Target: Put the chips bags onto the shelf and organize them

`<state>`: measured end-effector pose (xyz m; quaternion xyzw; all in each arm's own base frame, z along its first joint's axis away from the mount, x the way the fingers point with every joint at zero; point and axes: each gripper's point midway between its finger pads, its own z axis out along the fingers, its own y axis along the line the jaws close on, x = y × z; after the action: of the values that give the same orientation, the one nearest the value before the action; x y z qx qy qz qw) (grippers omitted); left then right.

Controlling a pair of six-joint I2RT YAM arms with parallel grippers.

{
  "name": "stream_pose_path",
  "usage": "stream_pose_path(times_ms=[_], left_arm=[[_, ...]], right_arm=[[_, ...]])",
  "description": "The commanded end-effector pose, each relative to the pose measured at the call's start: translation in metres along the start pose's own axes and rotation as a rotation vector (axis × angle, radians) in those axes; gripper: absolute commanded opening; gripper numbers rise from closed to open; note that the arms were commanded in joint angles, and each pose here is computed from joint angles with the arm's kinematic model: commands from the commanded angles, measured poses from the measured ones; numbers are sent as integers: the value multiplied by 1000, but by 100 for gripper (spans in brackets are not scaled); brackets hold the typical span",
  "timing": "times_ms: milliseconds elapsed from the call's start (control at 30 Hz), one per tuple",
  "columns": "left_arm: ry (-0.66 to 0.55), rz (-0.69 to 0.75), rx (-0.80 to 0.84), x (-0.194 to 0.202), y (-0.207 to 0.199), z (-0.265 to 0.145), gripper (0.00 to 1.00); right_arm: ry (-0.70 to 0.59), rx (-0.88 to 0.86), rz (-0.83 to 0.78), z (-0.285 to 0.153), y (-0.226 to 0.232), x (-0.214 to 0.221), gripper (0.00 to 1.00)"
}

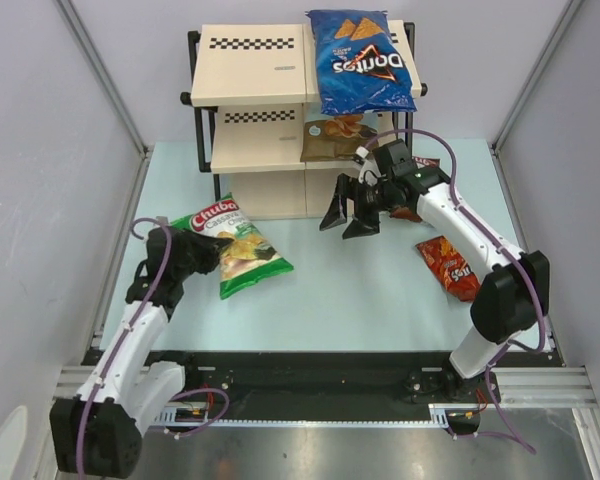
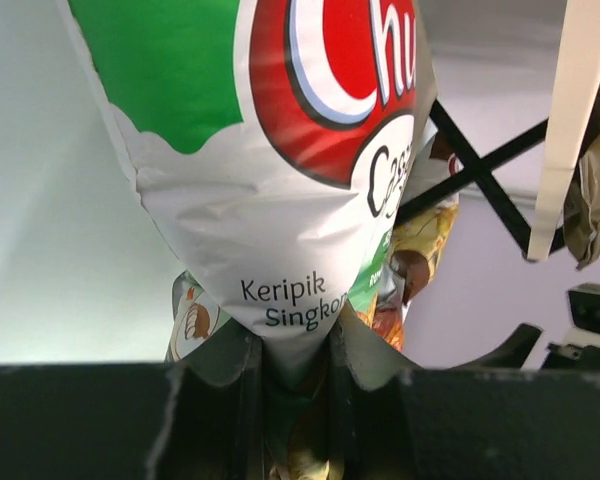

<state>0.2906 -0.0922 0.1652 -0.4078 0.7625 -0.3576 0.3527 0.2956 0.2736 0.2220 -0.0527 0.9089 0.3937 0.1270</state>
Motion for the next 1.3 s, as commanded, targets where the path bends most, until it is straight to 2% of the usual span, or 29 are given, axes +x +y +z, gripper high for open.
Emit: stream_pose_path(times_ms=[0,67,233,300,367,433,533,800,1000,1267], left_arm=[[-205,-127,107,-33,-65,5,0],[-224,-188,137,-37,-84,14,0],[-185,-268,157,-27,-116,34,0],[-153,-339,151,-20,-112,44,0],[-115,-469,140,-11,-104,51,0],[-76,-512,129,-2,-100,54,0],[-47,-527,86,6,-97,51,0],[-31,-591,116,10,-102,42,0],[-18,-626,126,15,-102,40,0],[81,-641,93,48,-101,40,0]], right_arm=[[35,-145,109,-10,20,-9,81],[13,-156,104,-9,21,-15,82],[-25,-137,95,4,25,-20,84],[-79,-148,85,8,29,-32,86],[-94,-164,131,20,32,-41,87],[-110,-194,139,27,38,-50,86],[-142,-194,134,42,42,-56,87],[-130,-220,111,74,50,-53,86],[-132,-208,115,79,51,-51,86],[-187,-213,120,78,62,-56,83]])
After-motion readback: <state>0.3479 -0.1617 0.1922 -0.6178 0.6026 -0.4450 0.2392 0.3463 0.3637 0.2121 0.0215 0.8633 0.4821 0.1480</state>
